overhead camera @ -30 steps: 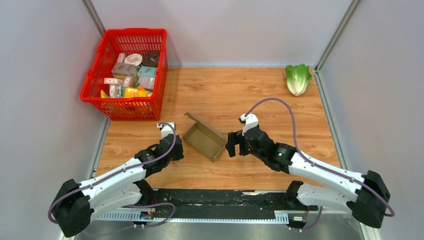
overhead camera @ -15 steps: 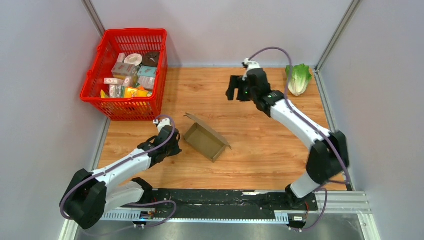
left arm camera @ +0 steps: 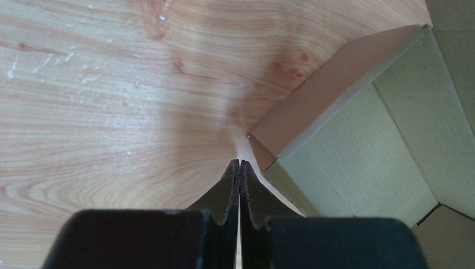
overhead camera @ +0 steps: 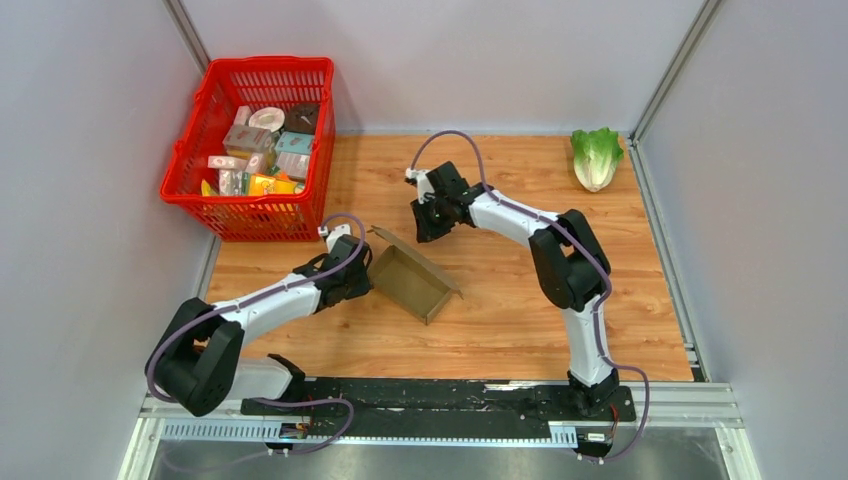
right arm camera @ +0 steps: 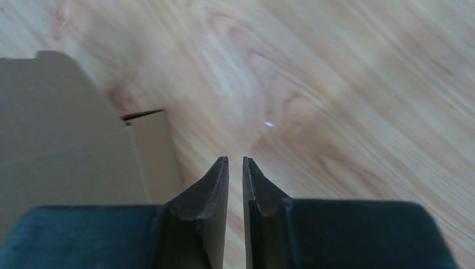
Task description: Fold the paper box
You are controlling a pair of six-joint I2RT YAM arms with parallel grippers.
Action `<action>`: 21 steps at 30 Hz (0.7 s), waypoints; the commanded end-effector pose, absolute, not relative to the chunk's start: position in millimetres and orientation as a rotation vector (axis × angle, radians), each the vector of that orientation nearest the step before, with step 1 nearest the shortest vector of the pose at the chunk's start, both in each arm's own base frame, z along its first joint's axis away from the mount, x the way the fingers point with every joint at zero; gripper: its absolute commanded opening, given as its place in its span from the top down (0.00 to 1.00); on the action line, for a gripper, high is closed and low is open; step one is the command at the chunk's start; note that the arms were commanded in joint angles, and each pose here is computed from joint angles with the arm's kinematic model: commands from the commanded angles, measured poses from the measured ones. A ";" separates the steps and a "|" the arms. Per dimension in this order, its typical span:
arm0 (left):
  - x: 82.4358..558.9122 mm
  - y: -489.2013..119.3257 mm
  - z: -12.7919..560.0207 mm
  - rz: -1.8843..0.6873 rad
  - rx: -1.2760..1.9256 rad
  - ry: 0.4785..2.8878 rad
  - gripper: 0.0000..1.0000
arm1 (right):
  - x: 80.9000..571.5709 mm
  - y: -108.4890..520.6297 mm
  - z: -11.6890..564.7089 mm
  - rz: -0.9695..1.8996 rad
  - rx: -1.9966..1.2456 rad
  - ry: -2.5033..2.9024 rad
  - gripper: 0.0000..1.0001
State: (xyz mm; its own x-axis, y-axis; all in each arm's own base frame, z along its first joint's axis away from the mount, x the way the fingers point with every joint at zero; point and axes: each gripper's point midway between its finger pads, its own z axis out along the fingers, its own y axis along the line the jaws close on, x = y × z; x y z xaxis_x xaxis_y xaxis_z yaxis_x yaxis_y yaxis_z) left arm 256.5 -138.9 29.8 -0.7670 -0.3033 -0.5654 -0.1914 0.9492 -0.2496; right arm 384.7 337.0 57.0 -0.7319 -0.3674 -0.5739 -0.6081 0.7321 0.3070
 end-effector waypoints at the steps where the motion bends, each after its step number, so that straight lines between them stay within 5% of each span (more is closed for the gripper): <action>1: 281.2 -145.3 45.6 -0.243 -0.352 2.408 0.99 | 385.4 361.0 65.7 0.627 -0.918 2.336 0.83; 16: 307.5 -177.8 53.7 -0.364 -0.224 2.388 1.00 | 313.4 410.4 77.4 0.994 -1.205 2.183 0.94; 21: 306.4 -175.6 62.4 -0.346 -0.224 2.398 1.00 | 336.1 401.5 76.4 0.843 -1.059 2.261 0.92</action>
